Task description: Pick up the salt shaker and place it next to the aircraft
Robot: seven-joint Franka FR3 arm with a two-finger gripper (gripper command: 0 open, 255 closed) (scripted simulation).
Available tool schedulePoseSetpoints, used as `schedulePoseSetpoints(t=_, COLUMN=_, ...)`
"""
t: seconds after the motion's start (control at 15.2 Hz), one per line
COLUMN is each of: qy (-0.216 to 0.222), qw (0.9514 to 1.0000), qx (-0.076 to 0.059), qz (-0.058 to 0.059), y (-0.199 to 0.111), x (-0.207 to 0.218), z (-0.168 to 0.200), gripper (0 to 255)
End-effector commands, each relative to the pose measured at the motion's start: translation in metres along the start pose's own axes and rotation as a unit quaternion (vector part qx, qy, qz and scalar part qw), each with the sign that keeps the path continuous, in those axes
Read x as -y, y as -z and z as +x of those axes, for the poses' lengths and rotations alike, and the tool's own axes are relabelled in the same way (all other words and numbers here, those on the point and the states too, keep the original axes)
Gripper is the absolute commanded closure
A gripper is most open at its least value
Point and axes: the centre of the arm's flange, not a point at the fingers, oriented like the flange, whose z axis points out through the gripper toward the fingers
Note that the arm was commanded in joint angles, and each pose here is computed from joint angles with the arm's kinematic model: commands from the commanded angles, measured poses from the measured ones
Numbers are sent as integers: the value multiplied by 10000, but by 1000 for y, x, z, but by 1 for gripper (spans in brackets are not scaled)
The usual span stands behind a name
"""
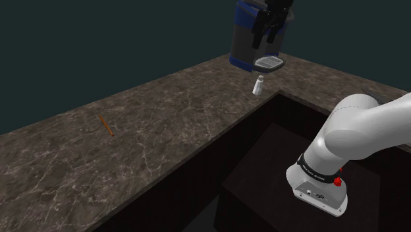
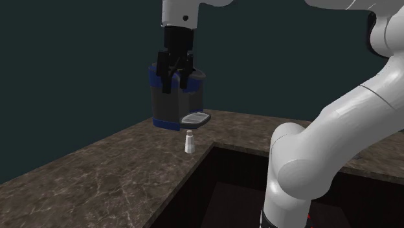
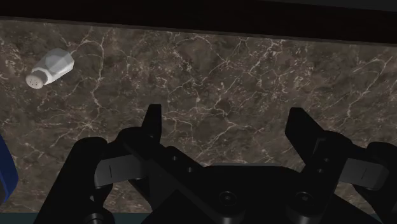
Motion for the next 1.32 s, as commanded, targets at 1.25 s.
schedulePoseSetpoints(t=1.25, qy=35, qw=9986, qx=-429, qz=321, y=-159, x=-202, z=14, gripper=0)
